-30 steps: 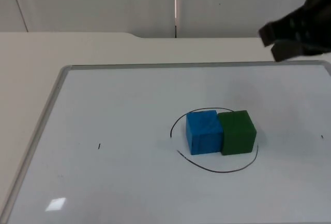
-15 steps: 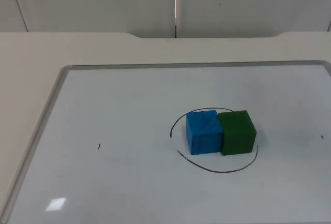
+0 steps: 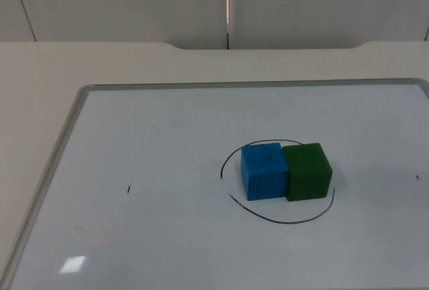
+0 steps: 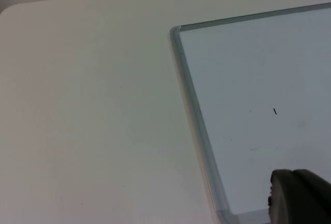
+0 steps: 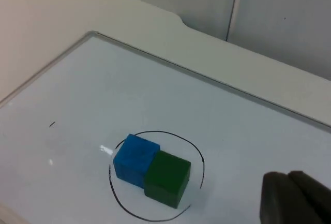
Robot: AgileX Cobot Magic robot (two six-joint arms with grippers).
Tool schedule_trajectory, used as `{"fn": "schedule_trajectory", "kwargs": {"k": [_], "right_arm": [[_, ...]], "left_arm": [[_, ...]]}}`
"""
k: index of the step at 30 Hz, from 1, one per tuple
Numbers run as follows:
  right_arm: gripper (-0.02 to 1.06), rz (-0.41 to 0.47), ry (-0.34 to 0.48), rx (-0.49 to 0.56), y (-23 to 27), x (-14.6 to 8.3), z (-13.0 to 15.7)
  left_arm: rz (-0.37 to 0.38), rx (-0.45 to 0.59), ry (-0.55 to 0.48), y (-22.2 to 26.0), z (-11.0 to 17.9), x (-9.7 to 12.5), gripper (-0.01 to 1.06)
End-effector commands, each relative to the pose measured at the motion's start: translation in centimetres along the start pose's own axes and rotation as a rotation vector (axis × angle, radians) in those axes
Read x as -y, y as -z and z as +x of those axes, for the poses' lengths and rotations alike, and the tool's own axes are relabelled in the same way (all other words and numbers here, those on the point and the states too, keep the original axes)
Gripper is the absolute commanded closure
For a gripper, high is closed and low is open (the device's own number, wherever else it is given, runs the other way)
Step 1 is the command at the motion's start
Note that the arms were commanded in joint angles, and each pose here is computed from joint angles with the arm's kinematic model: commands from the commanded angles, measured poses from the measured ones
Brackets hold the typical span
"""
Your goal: Push the two cubes into the marked area.
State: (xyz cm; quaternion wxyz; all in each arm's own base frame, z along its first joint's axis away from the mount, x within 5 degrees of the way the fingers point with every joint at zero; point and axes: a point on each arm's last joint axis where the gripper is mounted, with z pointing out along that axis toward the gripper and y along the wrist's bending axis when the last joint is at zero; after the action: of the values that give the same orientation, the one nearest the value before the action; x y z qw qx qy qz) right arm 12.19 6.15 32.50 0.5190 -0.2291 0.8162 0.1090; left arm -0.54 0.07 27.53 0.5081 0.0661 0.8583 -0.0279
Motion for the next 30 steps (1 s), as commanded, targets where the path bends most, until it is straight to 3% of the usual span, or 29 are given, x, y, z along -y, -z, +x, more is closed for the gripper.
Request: {"fn": "schedule_trajectory", "kwargs": {"k": [1,18,30], "right_arm": [[1.04,-0.002,0.009,0.027,2.2,-0.2,1.2],[1.04,-0.015,-0.038,0.042,10.3,-0.9,5.8],[1.04,0.005,-0.102,0.092,11.6,-1.0,9.0]], "left_arm": [[-0.010,0.009,0.006,-0.1,0.0,-0.1,1.05],[-0.010,0.009,0.006,-0.1,0.0,-0.1,1.05],[-0.010,0.009,0.006,-0.1,0.0,-0.1,1.05]]}}
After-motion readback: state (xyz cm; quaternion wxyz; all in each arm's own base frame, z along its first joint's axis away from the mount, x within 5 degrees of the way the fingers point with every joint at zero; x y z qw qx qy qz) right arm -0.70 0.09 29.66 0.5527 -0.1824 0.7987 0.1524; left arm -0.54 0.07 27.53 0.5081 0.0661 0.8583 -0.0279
